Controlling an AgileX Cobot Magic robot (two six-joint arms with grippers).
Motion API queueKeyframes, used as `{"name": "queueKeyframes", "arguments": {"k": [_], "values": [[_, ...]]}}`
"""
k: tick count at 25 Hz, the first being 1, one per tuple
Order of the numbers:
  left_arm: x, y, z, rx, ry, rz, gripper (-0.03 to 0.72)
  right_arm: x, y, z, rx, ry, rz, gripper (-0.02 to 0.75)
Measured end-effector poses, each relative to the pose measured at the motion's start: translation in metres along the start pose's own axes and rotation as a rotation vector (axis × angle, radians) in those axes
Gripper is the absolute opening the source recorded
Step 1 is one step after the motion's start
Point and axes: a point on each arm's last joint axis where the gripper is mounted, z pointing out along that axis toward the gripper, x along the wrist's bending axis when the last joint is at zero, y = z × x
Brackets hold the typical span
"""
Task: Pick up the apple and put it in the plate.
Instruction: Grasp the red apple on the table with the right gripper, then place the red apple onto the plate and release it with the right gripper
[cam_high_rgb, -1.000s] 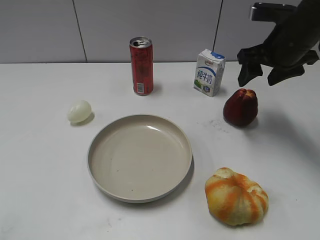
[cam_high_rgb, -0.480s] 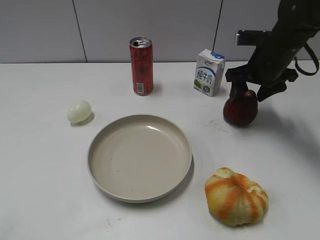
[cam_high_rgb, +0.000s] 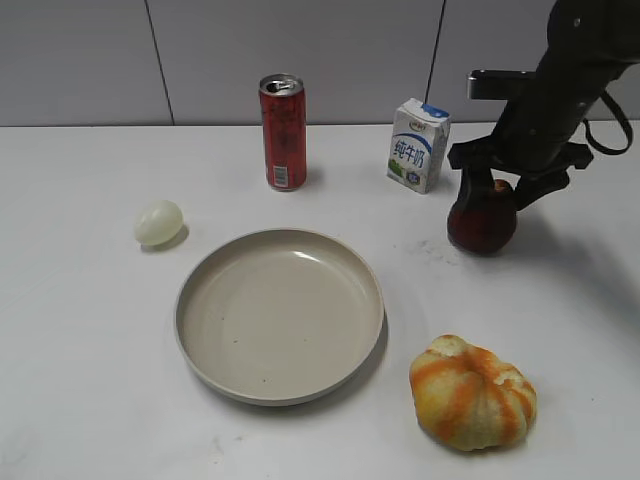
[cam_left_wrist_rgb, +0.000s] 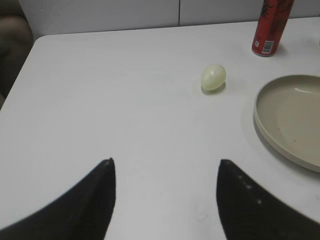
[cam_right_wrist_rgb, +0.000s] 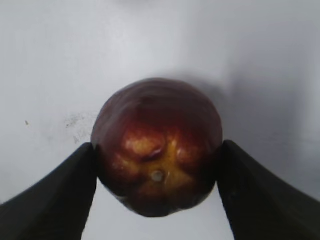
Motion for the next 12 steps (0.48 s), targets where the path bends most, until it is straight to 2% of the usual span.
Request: {"name": "queueKeyframes", "arguments": {"k": [6, 9, 12], "values": [[0.000, 0.000, 0.000, 0.000, 0.000, 0.000, 0.487, 0.013, 0.004, -0.030, 0.017, 0.007, -0.033, 0.566], [0.000, 0.000, 0.000, 0.000, 0.000, 0.000, 0.487, 0.045, -0.004, -0.051, 0.003, 0.029, -0.123, 0.566], [0.000, 0.000, 0.000, 0.000, 0.000, 0.000, 0.487, 0.096, -0.019, -0.061, -0.011, 0.072, -0.246, 0.566]]}}
